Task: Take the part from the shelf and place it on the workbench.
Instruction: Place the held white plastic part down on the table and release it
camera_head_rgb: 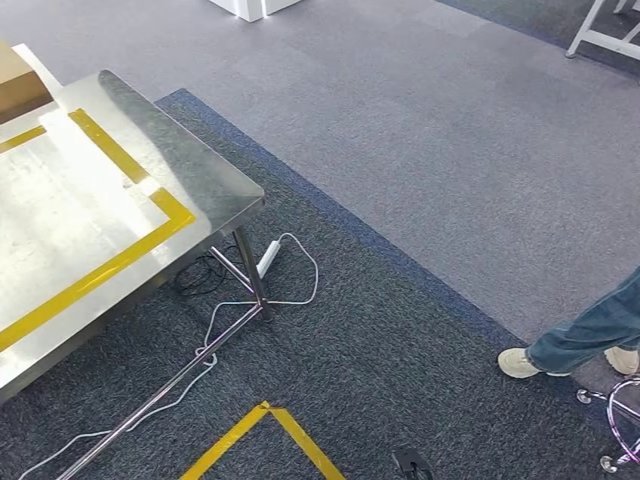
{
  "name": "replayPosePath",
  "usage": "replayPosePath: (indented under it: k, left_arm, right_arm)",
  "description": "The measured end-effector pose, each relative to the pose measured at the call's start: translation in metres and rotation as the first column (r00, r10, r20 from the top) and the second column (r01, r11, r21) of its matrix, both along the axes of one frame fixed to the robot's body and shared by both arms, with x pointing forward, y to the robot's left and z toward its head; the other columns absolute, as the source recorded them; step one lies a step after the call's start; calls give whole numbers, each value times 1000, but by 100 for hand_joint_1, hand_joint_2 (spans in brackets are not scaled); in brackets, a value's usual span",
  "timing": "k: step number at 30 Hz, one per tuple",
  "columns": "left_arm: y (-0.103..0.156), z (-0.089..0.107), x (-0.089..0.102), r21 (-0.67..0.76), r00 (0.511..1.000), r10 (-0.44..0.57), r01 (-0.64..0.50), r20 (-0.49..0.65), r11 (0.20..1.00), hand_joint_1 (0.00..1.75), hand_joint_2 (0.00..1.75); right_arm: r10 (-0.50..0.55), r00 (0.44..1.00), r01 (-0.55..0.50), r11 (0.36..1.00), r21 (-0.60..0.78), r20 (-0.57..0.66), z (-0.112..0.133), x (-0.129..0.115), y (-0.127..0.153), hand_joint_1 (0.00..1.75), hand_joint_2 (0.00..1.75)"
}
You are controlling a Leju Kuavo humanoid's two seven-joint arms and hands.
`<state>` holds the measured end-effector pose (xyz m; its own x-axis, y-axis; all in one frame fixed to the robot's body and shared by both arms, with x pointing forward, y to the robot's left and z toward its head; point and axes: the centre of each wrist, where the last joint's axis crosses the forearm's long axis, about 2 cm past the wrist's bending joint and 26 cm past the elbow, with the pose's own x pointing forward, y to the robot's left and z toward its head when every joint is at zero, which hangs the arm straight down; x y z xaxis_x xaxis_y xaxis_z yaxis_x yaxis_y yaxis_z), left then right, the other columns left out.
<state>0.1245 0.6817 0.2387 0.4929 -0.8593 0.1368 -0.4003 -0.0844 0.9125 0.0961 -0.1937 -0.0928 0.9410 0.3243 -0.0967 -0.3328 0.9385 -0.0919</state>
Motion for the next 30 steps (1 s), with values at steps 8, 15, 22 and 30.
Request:
replayPosePath:
  k: [8, 15, 22, 30]
  left_arm:
    - [8, 2, -20, 72, 993, 87, -82, -76, 994, 0, 0]
    - [7, -2, -25, 64, 991, 103, -98, -80, 993, 0, 0]
    - [6, -10, -31, 64, 983, 135, -128, -124, 990, 0, 0]
    - [1, -46, -52, 21, 949, 220, -221, -227, 975, 0, 0]
  right_arm:
    - [15, 1000, -14, 1000, -16, 8, 0, 0, 0, 0, 0]
    - [17, 1000, -17, 1000, -18, 6, 0, -1, 0, 0, 0]
    - [19, 1000, -19, 1000, -19, 4, 0, -2, 0, 0, 0]
    - [18, 1000, -18, 1000, -19, -7, -1, -6, -1, 0, 0]
